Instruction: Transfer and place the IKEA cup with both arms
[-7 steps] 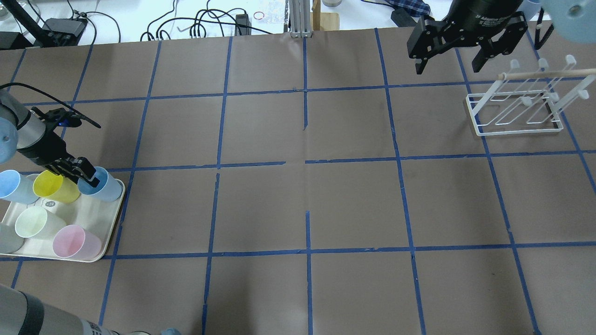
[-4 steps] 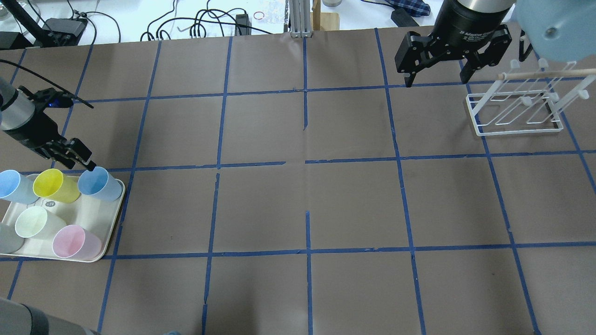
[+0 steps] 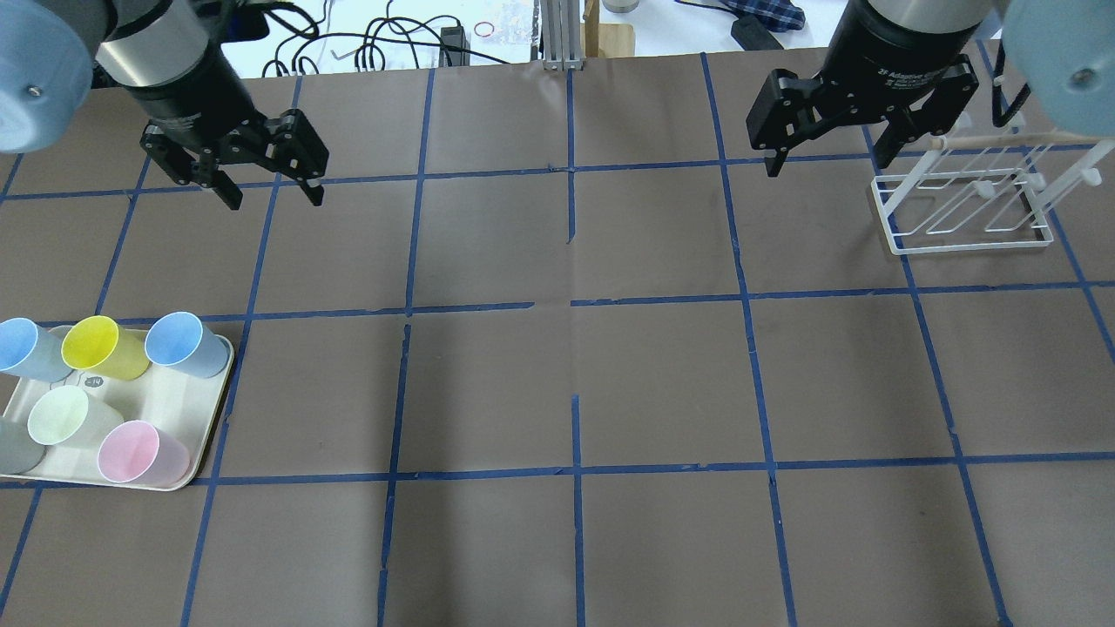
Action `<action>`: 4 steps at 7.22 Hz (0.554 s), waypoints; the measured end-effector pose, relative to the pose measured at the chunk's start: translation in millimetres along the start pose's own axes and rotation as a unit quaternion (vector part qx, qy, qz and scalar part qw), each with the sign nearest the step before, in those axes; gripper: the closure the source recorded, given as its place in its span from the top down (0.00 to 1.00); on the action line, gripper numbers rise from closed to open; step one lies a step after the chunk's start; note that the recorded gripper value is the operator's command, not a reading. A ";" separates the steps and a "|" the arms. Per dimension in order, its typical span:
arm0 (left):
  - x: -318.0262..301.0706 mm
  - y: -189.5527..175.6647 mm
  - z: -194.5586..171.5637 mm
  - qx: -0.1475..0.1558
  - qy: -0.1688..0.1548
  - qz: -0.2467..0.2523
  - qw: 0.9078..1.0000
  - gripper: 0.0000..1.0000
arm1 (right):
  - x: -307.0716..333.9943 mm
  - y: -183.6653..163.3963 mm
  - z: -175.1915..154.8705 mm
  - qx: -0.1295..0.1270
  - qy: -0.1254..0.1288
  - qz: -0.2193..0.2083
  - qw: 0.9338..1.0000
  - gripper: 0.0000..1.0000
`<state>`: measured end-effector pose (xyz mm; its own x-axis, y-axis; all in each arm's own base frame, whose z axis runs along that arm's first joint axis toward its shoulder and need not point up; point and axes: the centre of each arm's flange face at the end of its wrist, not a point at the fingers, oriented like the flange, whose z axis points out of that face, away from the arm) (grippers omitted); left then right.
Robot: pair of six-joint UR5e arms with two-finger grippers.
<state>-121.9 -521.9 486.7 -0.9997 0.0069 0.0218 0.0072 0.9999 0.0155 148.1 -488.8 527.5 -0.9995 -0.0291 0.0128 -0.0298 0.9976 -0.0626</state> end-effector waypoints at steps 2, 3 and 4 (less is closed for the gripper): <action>31.4 34.2 -27.4 0.026 -0.001 -0.004 1.000 1.00 | 0.1 0.2 -0.1 0.000 0.000 0.000 1.000 1.00; 33.0 41.4 -26.3 0.024 -0.001 -0.001 1.000 1.00 | 0.0 0.0 0.0 0.000 0.000 0.000 1.000 1.00; 32.8 46.1 -21.6 0.021 0.000 0.000 1.000 1.00 | 0.0 0.0 -0.1 0.001 0.000 0.000 1.000 1.00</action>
<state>-153.9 -475.9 509.7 -0.9998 0.0070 0.0209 0.0064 0.9996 -0.0267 148.1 -488.8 527.6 -0.9995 -0.0296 0.0129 -0.0303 0.9975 -0.0639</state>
